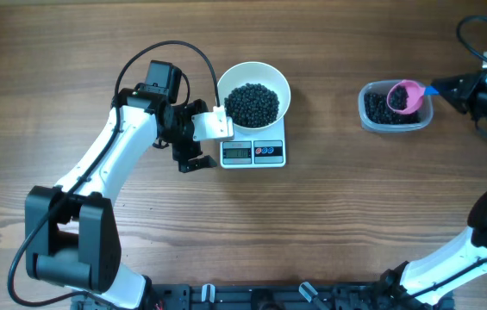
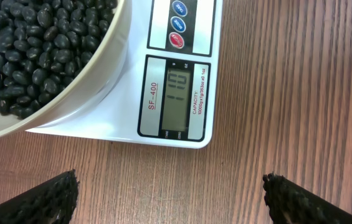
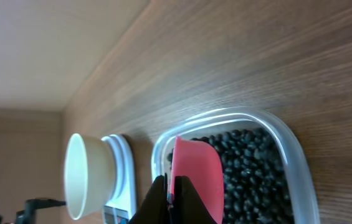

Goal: Scoop item into bowl and weigh 150g on scale
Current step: 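Lift the filled scoop and carry it left over the white bowl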

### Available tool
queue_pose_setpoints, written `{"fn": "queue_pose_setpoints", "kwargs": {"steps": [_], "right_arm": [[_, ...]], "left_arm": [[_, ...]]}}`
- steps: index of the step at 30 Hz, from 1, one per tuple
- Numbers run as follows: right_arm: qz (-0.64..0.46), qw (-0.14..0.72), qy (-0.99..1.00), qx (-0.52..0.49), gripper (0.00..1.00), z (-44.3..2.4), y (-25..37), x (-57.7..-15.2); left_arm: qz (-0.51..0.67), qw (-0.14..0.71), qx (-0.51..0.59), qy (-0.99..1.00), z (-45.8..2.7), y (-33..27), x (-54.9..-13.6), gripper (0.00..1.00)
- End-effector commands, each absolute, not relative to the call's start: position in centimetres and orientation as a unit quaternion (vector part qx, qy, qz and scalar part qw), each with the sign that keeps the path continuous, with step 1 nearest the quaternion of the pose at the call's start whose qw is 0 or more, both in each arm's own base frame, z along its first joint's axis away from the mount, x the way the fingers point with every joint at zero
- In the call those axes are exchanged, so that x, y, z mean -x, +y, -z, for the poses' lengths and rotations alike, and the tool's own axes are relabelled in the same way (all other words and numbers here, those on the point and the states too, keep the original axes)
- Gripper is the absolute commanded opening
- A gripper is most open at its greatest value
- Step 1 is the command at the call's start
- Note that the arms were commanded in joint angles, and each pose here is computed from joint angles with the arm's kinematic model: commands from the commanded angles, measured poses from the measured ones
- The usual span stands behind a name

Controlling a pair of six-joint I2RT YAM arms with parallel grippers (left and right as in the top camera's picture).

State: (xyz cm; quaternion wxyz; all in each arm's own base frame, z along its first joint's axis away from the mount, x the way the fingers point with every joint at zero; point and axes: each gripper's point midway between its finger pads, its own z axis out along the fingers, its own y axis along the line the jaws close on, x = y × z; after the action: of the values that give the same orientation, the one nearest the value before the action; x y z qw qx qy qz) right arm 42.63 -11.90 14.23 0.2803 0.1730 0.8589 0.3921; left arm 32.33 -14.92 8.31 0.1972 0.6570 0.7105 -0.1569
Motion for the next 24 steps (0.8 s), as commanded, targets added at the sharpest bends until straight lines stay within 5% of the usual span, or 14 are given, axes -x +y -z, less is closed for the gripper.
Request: {"fn": "queue_pose_setpoints", "kwargs": {"steps": [1, 24], "right_arm": [[-0.435, 0.306, 0.834, -0.147, 0.04, -17.0, -11.1, -43.1], [-0.545, 0.264, 0.796, -0.015, 0.04, -20.0, 1.4, -44.4]], "left_arm": [[0.168, 0.202, -0.653, 0.71, -8.5, -15.2, -32.0, 1.0], [0.168, 0.202, -0.653, 0.71, -8.5, -15.2, -32.0, 1.0]]}}
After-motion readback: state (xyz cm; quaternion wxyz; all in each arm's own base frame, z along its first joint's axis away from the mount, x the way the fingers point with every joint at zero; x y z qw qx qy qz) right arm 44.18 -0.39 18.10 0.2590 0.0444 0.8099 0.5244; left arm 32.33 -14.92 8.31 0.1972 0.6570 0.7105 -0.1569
